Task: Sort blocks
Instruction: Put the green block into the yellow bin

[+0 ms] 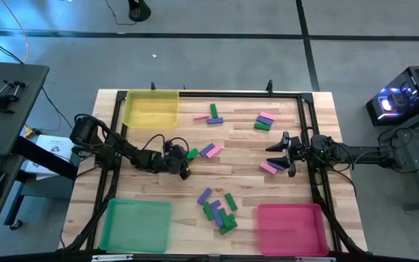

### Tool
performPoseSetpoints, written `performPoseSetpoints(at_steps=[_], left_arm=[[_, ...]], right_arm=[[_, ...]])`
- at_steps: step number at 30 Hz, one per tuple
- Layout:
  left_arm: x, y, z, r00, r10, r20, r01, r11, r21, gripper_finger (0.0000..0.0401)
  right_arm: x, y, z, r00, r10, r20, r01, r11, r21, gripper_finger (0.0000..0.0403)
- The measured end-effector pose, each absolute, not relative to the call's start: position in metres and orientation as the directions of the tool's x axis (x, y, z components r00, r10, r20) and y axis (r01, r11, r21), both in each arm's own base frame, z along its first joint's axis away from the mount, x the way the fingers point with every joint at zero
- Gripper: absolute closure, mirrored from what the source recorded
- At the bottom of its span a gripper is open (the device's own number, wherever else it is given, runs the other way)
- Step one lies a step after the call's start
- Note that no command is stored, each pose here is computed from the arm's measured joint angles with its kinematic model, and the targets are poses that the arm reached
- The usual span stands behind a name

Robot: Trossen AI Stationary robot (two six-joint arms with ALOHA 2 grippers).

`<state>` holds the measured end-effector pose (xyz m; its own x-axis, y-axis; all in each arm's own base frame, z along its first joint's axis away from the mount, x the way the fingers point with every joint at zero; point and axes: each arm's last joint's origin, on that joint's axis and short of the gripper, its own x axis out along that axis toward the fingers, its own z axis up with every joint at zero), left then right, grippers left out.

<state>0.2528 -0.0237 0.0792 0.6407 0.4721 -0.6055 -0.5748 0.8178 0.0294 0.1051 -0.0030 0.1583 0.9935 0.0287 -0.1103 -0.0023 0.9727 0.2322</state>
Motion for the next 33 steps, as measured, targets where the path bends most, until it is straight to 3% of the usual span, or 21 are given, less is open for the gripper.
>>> performPoseSetpoints(at_steps=[6,10,14,22,29,33], left_arm=[[0.249,-0.027,0.095,0.666,0.463,-0.585,-0.538,0.841,0.054,0.0301],[0.248,-0.032,0.137,0.707,0.498,-0.502,-0.548,0.835,0.056,0.0301],[0.242,-0.031,0.188,0.672,0.593,-0.444,-0.588,0.791,0.167,0.0301],[0.22,0.025,0.266,0.444,0.74,-0.505,-0.729,0.626,0.277,0.0301],[0.196,0.1,0.248,0.193,0.623,-0.758,-0.804,0.543,0.242,0.0301],[0.185,0.134,0.23,0.06,0.552,-0.831,-0.837,0.482,0.26,0.0301]], right_arm=[[0.105,-0.003,0.158,0.994,0.029,-0.11,-0.002,0.973,0.232,0.0204],[0.105,-0.003,0.158,0.993,0.029,-0.11,-0.002,0.973,0.232,0.0204],[0.105,-0.003,0.158,0.994,0.029,-0.11,-0.002,0.973,0.232,0.0204],[0.105,-0.003,0.158,0.994,0.029,-0.11,-0.002,0.973,0.232,0.0204],[0.105,-0.003,0.158,0.994,0.029,-0.11,-0.002,0.973,0.232,0.0204],[0.105,-0.003,0.158,0.993,0.029,-0.11,-0.003,0.973,0.232,0.0204]])
